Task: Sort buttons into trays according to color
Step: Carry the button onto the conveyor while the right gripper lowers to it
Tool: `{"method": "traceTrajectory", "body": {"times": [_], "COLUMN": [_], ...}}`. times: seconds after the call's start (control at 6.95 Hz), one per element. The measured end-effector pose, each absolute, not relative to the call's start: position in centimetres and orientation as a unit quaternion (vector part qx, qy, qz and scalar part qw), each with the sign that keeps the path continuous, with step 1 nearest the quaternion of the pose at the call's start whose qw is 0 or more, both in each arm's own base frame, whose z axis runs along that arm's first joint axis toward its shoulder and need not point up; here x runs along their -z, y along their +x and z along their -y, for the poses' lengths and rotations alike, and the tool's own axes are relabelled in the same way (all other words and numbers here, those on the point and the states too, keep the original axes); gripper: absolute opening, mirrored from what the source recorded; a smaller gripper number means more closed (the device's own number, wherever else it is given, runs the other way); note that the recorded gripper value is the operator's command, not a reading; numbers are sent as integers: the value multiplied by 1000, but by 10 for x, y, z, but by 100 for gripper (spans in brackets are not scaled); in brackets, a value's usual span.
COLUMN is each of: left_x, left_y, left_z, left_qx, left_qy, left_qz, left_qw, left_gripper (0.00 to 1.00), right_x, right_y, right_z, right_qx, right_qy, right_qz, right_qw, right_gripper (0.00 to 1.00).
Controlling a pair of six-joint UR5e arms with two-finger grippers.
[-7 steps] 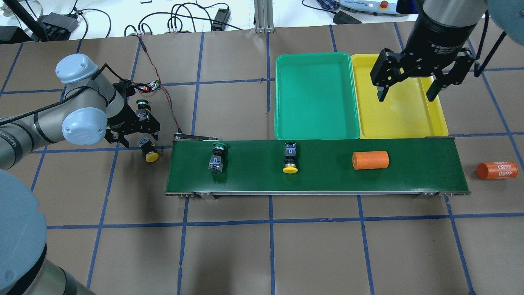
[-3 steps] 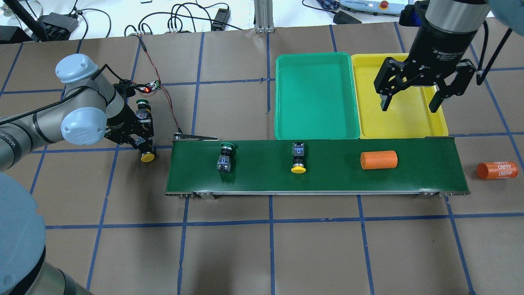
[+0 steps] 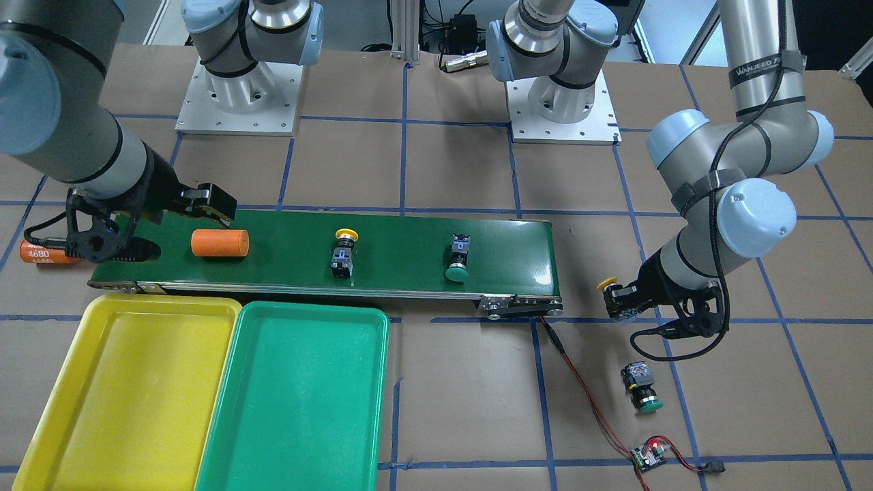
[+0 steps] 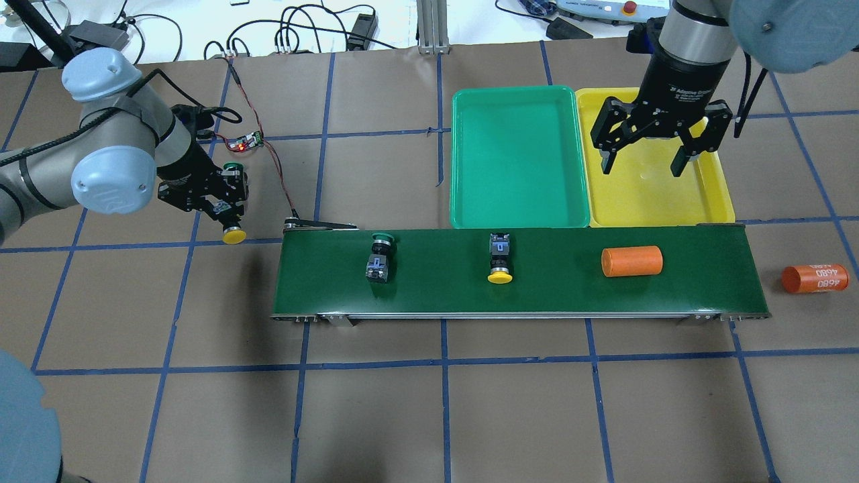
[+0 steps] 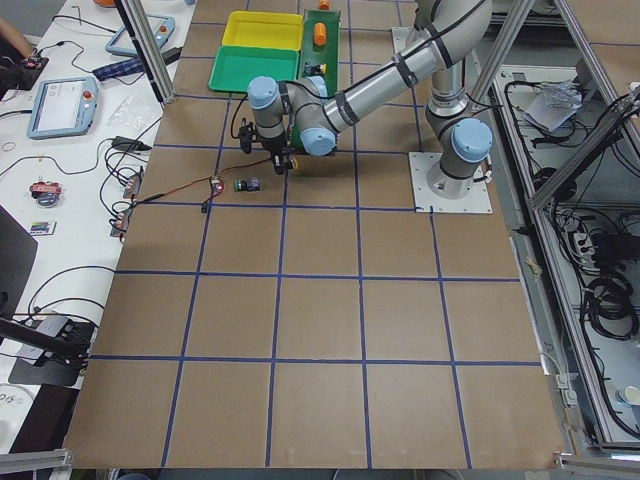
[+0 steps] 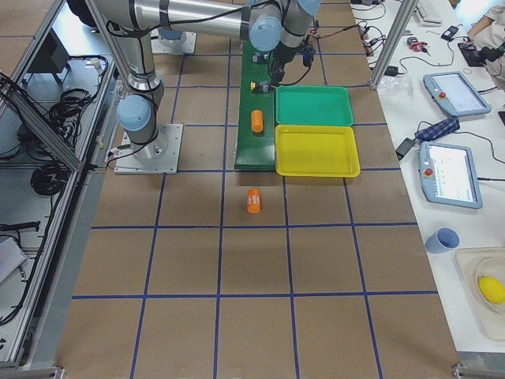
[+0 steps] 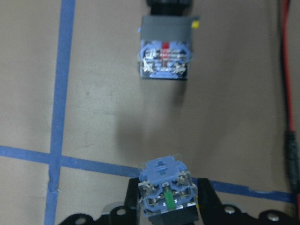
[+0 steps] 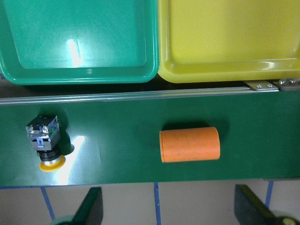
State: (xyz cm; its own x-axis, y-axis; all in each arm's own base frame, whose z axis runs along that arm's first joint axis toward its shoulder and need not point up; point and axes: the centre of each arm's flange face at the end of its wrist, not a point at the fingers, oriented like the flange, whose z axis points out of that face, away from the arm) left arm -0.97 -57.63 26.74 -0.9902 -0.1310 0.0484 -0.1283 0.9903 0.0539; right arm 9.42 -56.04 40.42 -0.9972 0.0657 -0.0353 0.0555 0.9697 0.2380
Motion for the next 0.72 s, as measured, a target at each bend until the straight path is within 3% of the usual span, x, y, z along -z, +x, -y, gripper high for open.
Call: {"method": "traceTrajectory", "body": {"times": [0.29, 0.72], "left_x": [-304, -286], "left_y": [-69, -137], "left_z": [559, 529], "left_qx": [11, 26], "left_qy": [-18, -107], "left_qz": [999, 994], "left_qw": [29, 20], "left_gripper": [0, 0], "right_x": [-376, -346], "right_y": [99, 109], "right_z": [570, 565], "right_qx": [-125, -116], "right_qy": [5, 79], "right_qz": [-991, -989], "right_qw": [51, 51], "right_gripper": [100, 100]}}
